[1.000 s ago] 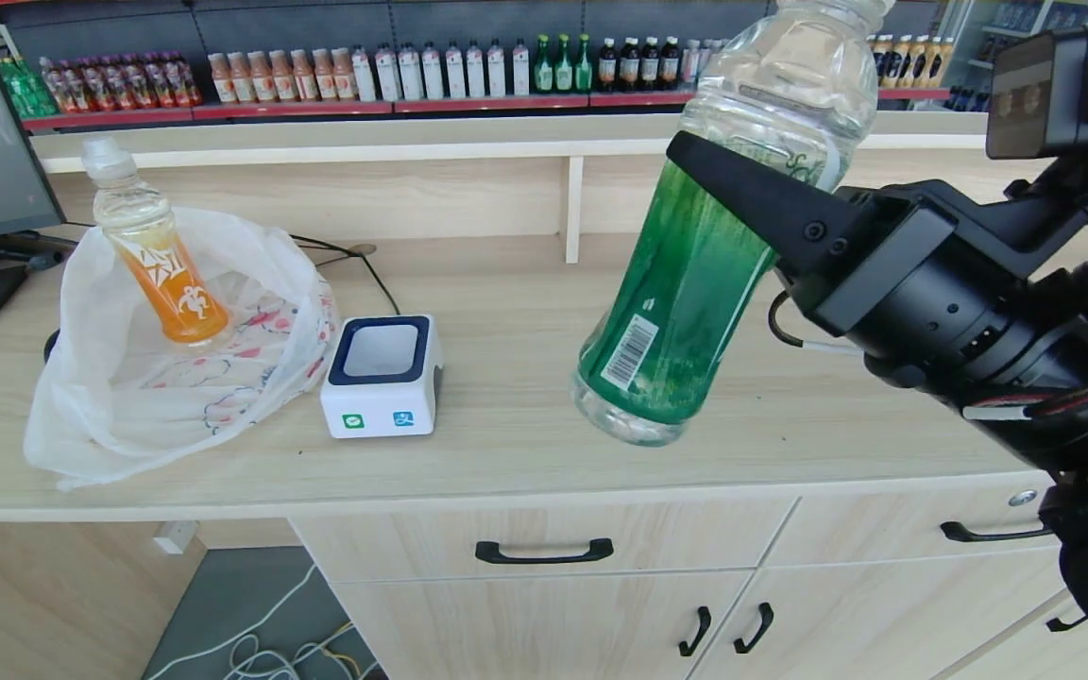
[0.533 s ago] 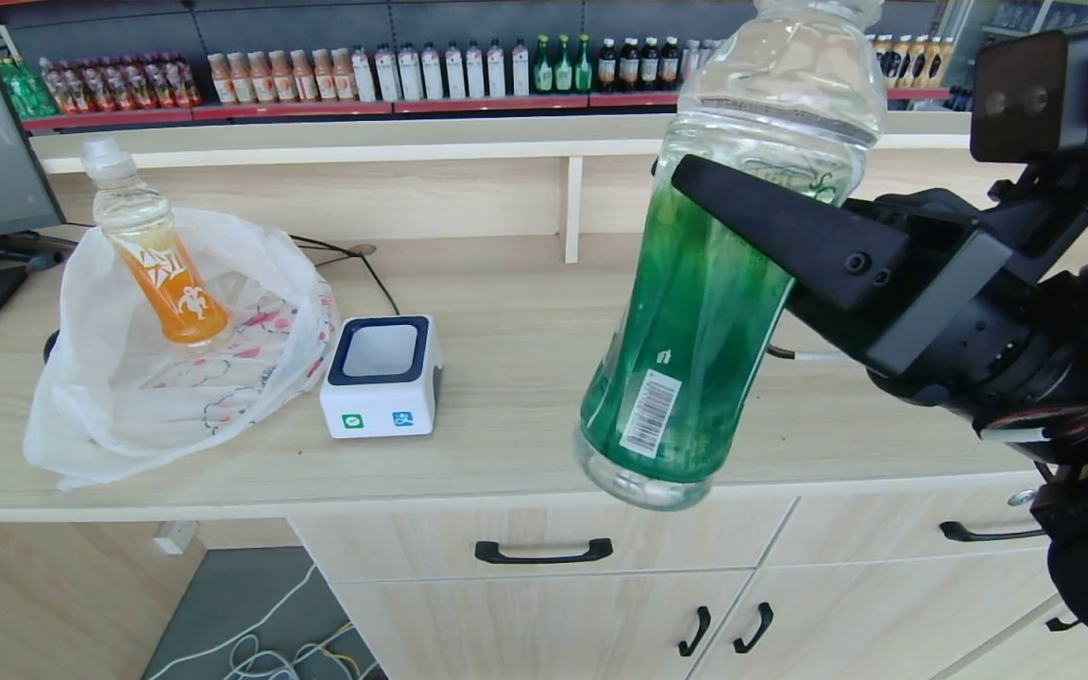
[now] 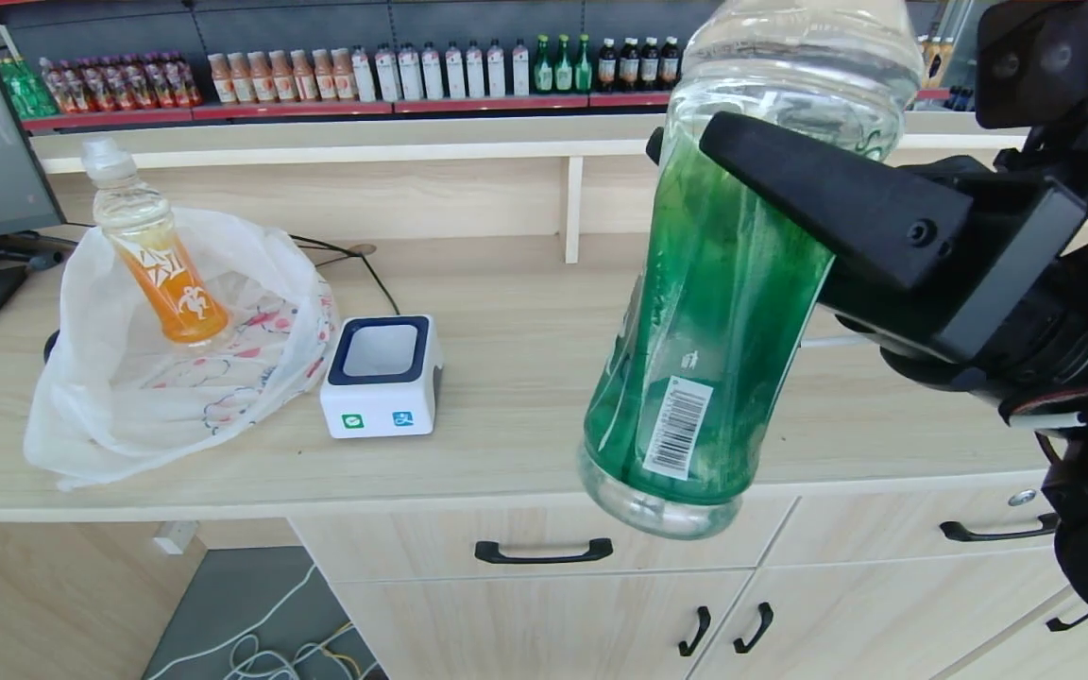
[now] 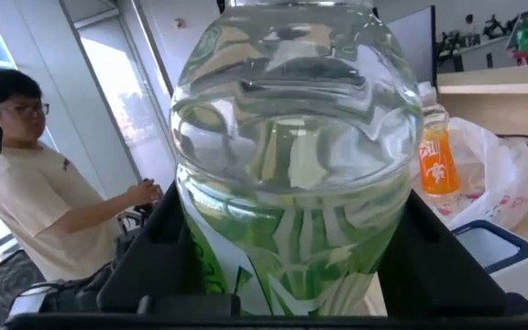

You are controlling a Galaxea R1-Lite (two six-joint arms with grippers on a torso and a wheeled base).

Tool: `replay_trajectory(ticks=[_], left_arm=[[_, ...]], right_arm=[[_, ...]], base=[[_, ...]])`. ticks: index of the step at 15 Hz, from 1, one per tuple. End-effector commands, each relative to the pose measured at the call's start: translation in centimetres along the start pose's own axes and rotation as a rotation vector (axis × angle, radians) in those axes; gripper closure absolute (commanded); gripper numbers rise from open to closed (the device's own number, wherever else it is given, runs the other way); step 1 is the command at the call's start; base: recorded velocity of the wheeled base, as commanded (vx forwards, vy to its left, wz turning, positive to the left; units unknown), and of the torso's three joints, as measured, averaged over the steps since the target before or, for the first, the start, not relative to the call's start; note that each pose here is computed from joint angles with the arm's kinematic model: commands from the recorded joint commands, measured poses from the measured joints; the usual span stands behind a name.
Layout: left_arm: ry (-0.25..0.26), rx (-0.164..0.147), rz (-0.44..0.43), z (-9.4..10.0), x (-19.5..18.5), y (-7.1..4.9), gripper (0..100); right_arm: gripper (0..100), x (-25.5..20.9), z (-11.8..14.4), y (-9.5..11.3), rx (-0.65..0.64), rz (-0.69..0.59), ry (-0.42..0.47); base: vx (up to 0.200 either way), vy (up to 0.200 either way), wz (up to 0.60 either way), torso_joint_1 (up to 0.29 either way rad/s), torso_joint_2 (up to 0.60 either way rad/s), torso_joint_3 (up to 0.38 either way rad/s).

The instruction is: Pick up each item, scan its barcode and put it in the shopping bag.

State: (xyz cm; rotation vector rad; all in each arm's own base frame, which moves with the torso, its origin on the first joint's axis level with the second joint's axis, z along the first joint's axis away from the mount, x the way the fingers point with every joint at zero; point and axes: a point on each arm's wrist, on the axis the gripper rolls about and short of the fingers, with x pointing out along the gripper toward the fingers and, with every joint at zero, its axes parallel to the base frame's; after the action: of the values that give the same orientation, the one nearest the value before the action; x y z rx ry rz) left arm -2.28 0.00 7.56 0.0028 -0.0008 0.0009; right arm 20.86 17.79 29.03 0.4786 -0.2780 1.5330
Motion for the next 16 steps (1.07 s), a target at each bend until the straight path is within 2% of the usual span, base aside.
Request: replay_trajectory(ticks=[1, 5, 16], left_arm=[[-0.001, 0.000, 0.002, 0.00, 0.00, 0.00, 0], [-0.001, 0.000, 0.001, 0.00, 0.00, 0.00, 0], [-0.001, 0.000, 0.001, 0.00, 0.00, 0.00, 0]], right_arm=[[100, 0.24, 0.46, 0.11, -0.015, 0.015, -0.008], [100, 0.13, 0.47, 0.55, -0.020, 0.081, 0.039], [100, 0.02, 0.09, 0.47, -0.007, 0.079, 0.051]], base=[[0.000, 0.000, 0.00, 0.000, 0.00, 0.000], [0.000, 0.000, 0.00, 0.000, 0.00, 0.000], [0.000, 0.000, 0.00, 0.000, 0.00, 0.000]])
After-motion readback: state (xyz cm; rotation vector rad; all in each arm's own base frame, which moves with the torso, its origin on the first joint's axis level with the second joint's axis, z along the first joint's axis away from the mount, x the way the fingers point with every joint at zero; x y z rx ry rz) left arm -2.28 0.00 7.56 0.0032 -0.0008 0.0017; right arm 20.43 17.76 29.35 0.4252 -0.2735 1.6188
